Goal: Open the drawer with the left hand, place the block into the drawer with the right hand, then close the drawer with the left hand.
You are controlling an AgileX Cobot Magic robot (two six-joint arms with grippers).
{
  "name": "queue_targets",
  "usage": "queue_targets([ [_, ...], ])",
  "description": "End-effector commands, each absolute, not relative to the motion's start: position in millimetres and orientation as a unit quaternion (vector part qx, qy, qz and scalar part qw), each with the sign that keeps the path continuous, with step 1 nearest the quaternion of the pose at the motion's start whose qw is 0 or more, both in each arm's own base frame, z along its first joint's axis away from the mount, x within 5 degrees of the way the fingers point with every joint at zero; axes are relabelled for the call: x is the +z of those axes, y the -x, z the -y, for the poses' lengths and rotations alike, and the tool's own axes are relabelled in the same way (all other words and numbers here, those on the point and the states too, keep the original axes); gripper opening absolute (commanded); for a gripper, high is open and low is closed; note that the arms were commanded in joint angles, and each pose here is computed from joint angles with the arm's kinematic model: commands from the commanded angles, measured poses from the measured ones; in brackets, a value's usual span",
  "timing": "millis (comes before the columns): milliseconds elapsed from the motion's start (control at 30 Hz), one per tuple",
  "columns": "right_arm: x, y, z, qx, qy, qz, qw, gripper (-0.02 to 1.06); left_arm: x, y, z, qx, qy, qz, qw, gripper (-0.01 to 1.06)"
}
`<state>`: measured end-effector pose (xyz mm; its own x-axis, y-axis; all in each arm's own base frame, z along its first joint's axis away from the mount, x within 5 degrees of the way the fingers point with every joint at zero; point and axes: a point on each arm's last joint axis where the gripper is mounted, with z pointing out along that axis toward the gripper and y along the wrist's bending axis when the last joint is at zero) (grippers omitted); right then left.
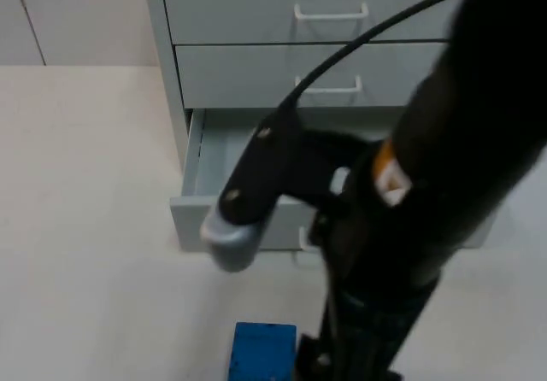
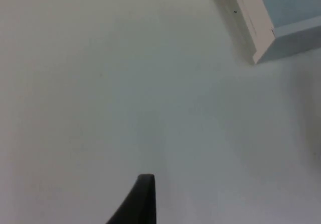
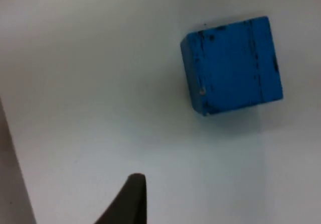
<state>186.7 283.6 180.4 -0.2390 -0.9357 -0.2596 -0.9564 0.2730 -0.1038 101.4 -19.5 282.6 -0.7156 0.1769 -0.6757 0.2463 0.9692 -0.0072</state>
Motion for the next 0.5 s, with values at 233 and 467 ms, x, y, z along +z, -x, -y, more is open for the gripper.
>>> queue_targets([
  [233, 144.3, -200.4, -307.4, 0.032, 0.617, -0.774, 0.142, 1.03, 282.7, -100.2, 20.4, -0.055, -0.113, -0.924, 0.361, 1.05],
  [467, 130.3, -206.5, -317.2, 0.044, 0.617, -0.765, 0.178, 1.03, 282.8, -100.1, 20.7, -0.057, -0.112, -0.924, 0.361, 1.05],
])
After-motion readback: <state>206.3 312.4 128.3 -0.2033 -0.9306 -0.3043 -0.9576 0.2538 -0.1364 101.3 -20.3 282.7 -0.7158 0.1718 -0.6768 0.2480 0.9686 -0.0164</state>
